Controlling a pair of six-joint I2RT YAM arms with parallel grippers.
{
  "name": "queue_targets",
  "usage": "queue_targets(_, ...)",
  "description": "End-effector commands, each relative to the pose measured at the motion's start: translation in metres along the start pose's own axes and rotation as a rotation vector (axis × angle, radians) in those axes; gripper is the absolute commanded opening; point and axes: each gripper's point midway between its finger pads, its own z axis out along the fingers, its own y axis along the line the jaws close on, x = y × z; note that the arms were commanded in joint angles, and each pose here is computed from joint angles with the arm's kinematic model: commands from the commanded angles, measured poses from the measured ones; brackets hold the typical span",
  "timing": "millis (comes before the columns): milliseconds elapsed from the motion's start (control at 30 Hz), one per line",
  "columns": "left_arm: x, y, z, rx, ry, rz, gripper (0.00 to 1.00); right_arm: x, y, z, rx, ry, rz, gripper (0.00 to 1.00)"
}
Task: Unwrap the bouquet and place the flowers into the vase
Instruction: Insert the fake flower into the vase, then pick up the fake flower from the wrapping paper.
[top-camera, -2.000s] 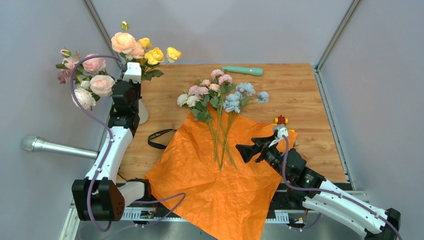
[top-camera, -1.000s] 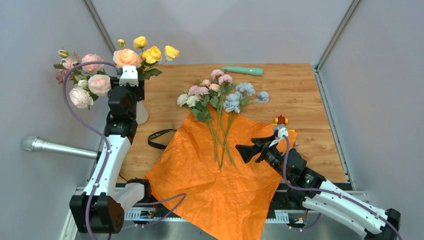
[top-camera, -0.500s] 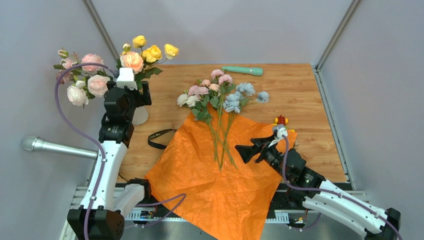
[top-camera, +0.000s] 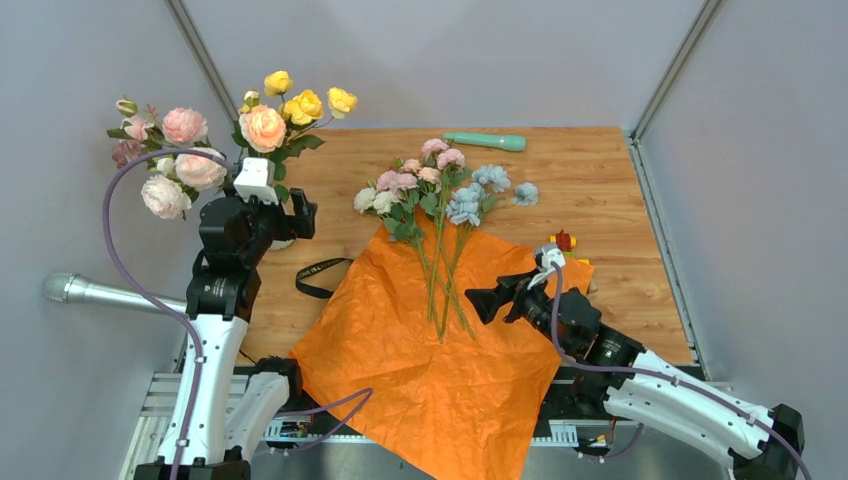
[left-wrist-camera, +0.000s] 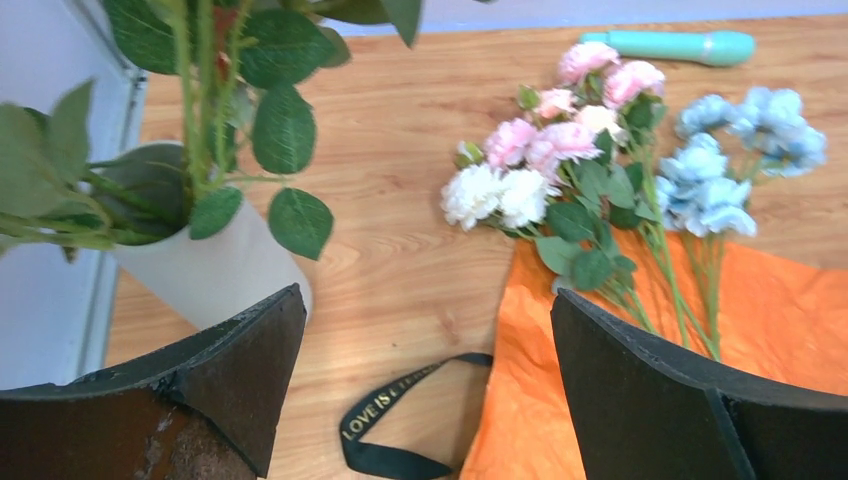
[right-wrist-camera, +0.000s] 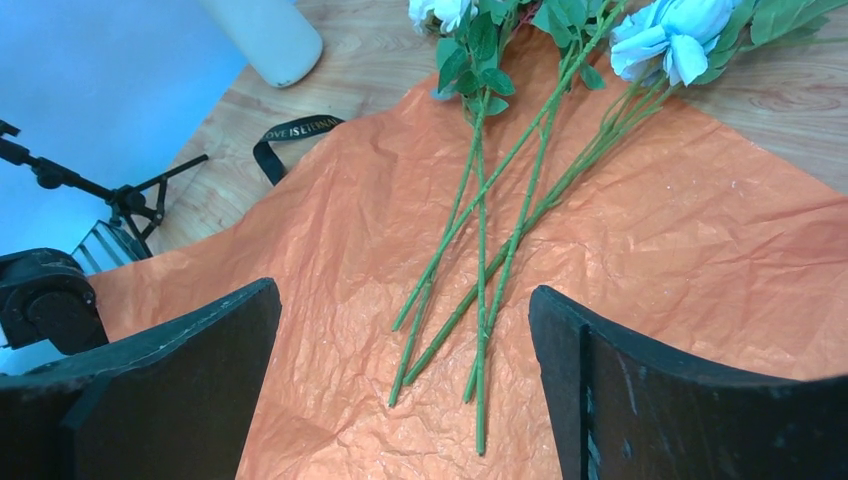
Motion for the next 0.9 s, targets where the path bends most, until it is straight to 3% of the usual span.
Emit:
queue_targets(0,0.017,-0.031,-0.007,0.131,0.044,-0.039,0.98,-0.010,0.002,0.006,0.040,0.024,0.003,0.95)
queue_targets(267,0.071,-0.084,0.001,0.358,0.180,0.029,0.98,0.021,-0.013,0.035,0.215,0.243,-0.040,0.83)
queue_targets(400,0.079,-0.081,0.002,0.346,0.206,0.039,0.98,0.044,-0.020,0.056,0.300,0.339,-0.031,0.75)
queue_targets(867,0.090,-0.091,-0.002,0.388,0.244,0.021,0.98,0.080,-0.028,0.150,0.390,0.442,0.142,0.51)
